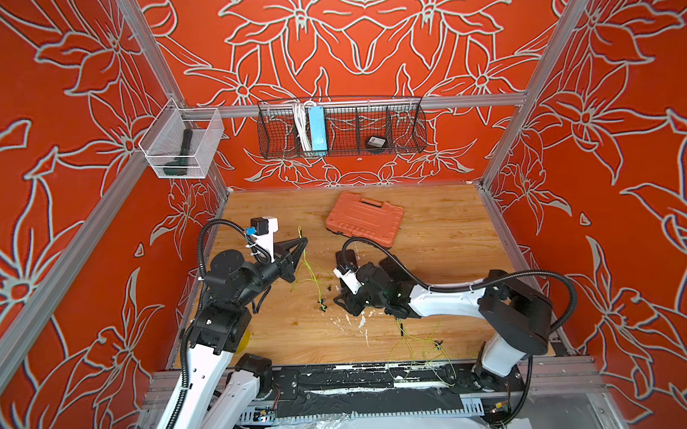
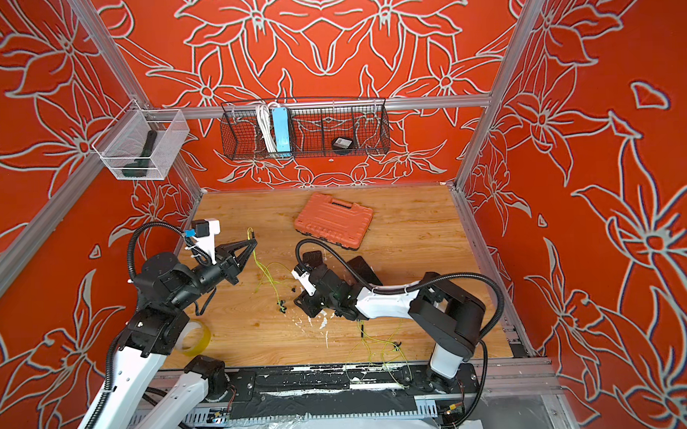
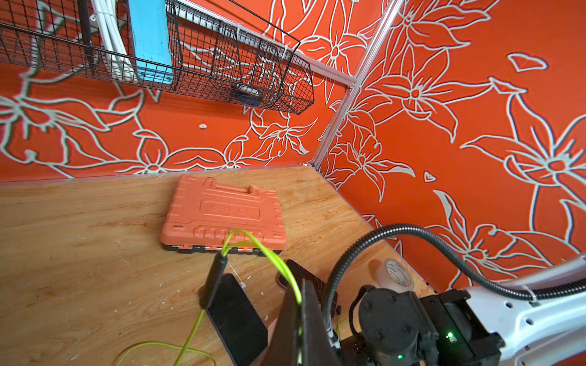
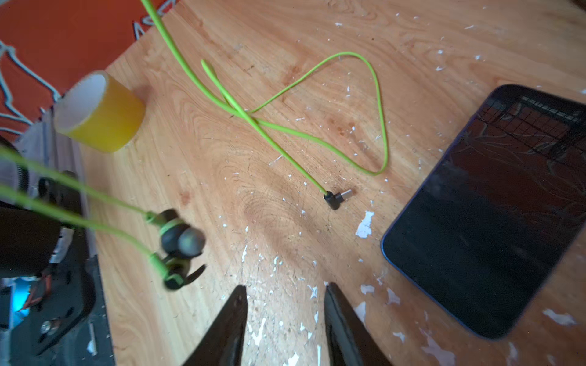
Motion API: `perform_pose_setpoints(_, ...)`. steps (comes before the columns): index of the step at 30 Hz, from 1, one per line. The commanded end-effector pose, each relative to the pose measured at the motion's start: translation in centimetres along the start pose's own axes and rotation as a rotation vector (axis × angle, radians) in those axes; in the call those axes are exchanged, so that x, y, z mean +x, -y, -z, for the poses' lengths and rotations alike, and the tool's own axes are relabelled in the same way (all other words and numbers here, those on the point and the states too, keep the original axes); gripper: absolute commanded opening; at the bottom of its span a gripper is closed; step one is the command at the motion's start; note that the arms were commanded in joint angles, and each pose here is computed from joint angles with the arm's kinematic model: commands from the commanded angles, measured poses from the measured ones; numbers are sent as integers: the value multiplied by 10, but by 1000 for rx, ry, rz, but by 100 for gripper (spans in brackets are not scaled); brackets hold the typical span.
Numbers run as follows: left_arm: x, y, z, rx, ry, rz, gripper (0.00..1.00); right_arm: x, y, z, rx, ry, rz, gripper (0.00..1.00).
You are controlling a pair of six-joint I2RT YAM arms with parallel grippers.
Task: Plug wired earphones into phones
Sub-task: Pick up the wired earphone from the center of the board.
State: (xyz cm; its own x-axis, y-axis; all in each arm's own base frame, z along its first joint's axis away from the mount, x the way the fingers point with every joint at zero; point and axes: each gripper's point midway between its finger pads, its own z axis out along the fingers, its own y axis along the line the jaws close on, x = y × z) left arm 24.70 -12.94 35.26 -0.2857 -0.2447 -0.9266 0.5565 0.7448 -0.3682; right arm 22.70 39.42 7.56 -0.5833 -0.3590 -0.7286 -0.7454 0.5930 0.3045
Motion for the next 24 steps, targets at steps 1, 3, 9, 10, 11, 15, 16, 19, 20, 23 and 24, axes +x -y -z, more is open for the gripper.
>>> perform_pose_setpoints(1,-10,8,5,13,23,-28,0,-30,-3,-7,19,107,56,42)
perform_pose_setpoints(3,-9,9,6,16,23,-29,0,-32,-2,-14,29,118,63,43)
perform_pose_setpoints(9,-8,9,6,11,22,-31,0,-37,6,-34,65,134,70,43)
perform_pose_setpoints(10,-8,9,6,9,22,-33,0,-38,6,-38,65,132,69,43)
perform_pose_setpoints(11,-8,9,7,7,23,-35,0,-39,6,-40,65,131,70,43)
perform_pose_setpoints(15,-8,7,6,-8,22,-43,0,-39,5,-48,58,117,66,39)
perform_pose_setpoints(16,-7,6,6,-11,22,-47,0,-40,4,-49,56,117,68,36)
perform_pose_setpoints(19,-8,5,7,-21,26,-51,0,-40,4,-49,53,119,66,25)
perform_pose_setpoints(20,-8,5,6,-20,26,-51,0,-39,4,-49,55,116,66,23)
perform_pose_setpoints(23,-8,5,6,-20,27,-51,0,-38,3,-50,49,112,60,20)
perform_pose_setpoints(24,-8,6,6,-18,25,-51,0,-37,3,-51,48,108,58,22)
